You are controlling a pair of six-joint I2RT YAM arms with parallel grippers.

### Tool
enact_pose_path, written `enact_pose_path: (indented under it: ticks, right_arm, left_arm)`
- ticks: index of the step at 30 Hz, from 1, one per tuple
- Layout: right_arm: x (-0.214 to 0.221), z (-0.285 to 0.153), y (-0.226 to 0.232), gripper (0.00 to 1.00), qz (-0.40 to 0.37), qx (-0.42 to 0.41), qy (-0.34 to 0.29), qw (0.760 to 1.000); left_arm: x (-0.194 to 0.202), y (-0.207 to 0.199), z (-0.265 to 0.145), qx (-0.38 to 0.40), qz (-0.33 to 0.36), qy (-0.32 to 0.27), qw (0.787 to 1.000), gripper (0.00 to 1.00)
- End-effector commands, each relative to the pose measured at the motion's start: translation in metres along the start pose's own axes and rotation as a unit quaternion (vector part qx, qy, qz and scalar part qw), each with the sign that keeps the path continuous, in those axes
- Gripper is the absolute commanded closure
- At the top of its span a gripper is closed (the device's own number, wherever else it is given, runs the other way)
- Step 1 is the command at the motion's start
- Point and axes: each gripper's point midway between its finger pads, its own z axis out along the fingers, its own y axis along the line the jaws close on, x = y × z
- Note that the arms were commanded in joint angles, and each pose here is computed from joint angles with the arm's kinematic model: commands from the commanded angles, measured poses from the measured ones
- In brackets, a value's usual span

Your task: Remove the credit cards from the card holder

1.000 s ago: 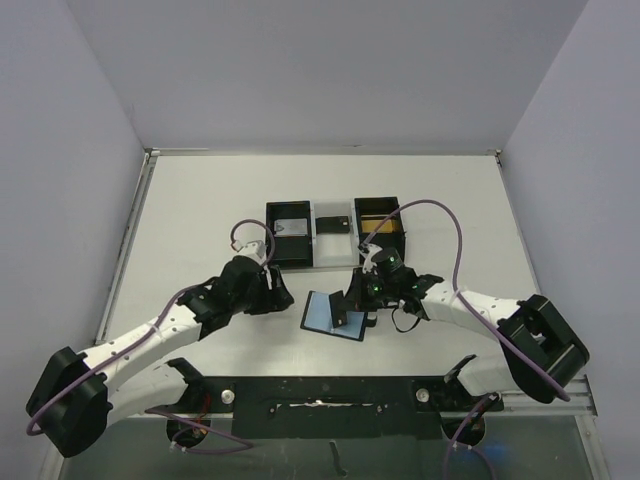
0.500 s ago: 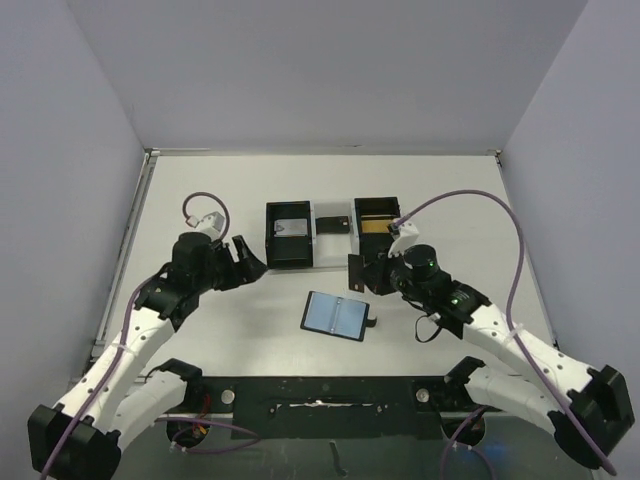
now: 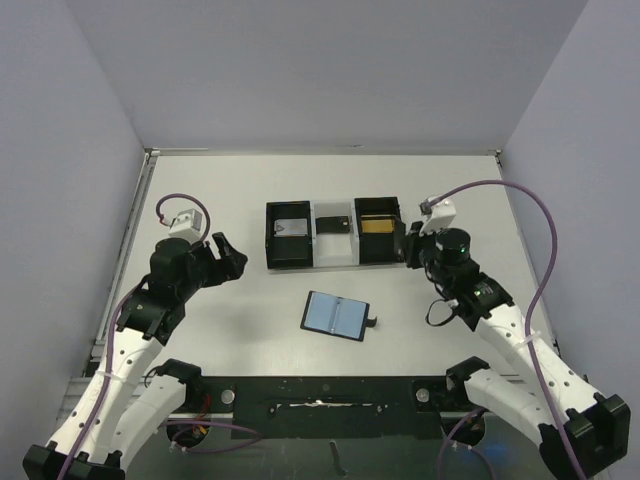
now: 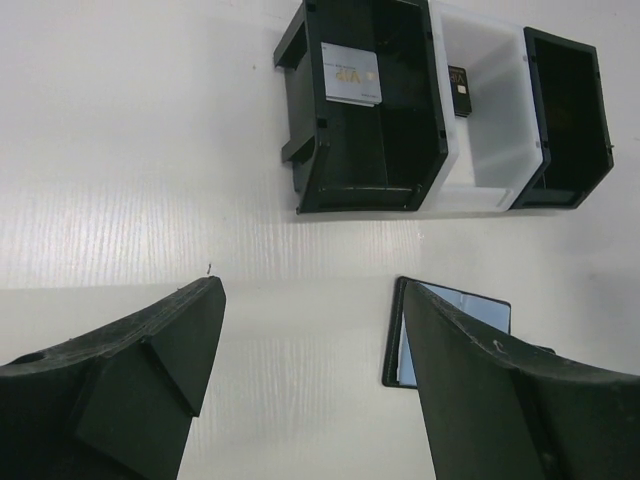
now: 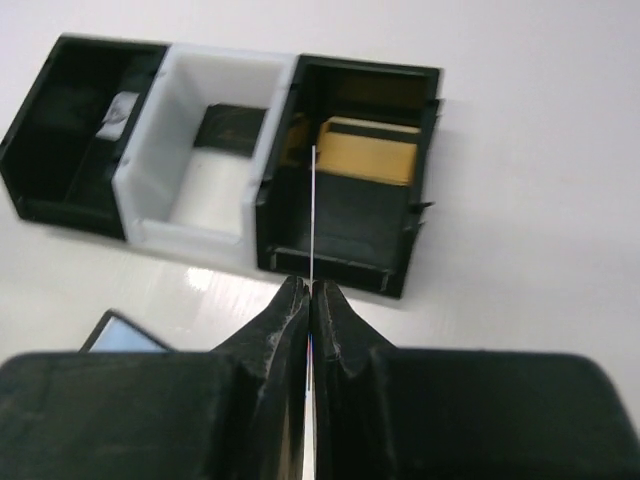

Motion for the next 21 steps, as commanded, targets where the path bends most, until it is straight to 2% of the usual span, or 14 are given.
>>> enact_pose_path:
  ticks: [1, 3, 6, 8, 10, 12, 14, 15, 19, 21]
  right_arm:
    - [-0.056, 0.007, -0.034, 1.0, 0.048, -0.011, -0.048, 0.998]
    - [-0.068, 0.012, -0.03, 1.0, 0.062, -0.059, -0.061, 0.994]
    - [-0.083, 0.025, -0.016, 1.0, 0.034, -0.115, -0.084, 0.989]
    - [-0.091, 0.036, -0.007, 1.0, -0.002, -0.135, -0.099, 0.986]
    - [-0.096, 0.049, 0.006, 1.0, -0.081, -0.134, -0.119, 0.98]
    - [-0.09, 0.061, 0.028, 1.0, -0.238, -0.136, -0.126, 0.953]
    - [-0.075, 0.077, 0.04, 1.0, -0.403, -0.105, -0.109, 0.903]
    - [-0.069, 0.085, 0.043, 1.0, -0.452, -0.089, -0.099, 0.882]
    - [-0.057, 0.112, 0.047, 1.0, -0.523, -0.092, -0.049, 0.846]
    - [-0.052, 0.12, 0.055, 1.0, -0.55, -0.104, -0.045, 0.828]
  left_arm:
    - [-0.015, 0.007, 0.001, -0.02, 0.014, -0.033, 0.999, 0.28]
    - [-0.014, 0.011, 0.002, -0.031, 0.013, -0.03, 0.999, 0.28]
    - [-0.013, 0.015, 0.003, -0.04, 0.011, -0.025, 0.999, 0.28]
    - [-0.014, 0.017, 0.004, -0.044, 0.009, -0.026, 0.999, 0.28]
    - [-0.016, 0.02, 0.004, -0.048, 0.006, -0.028, 0.998, 0.28]
    - [-0.018, 0.021, 0.003, -0.048, 0.003, -0.031, 0.998, 0.28]
    - [-0.02, 0.022, 0.002, -0.047, 0.0, -0.035, 0.998, 0.28]
    - [-0.02, 0.022, 0.002, -0.046, -0.001, -0.037, 0.998, 0.28]
    - [-0.02, 0.022, 0.001, -0.042, -0.003, -0.037, 0.998, 0.28]
    - [-0.019, 0.022, 0.002, -0.041, -0.003, -0.035, 0.999, 0.28]
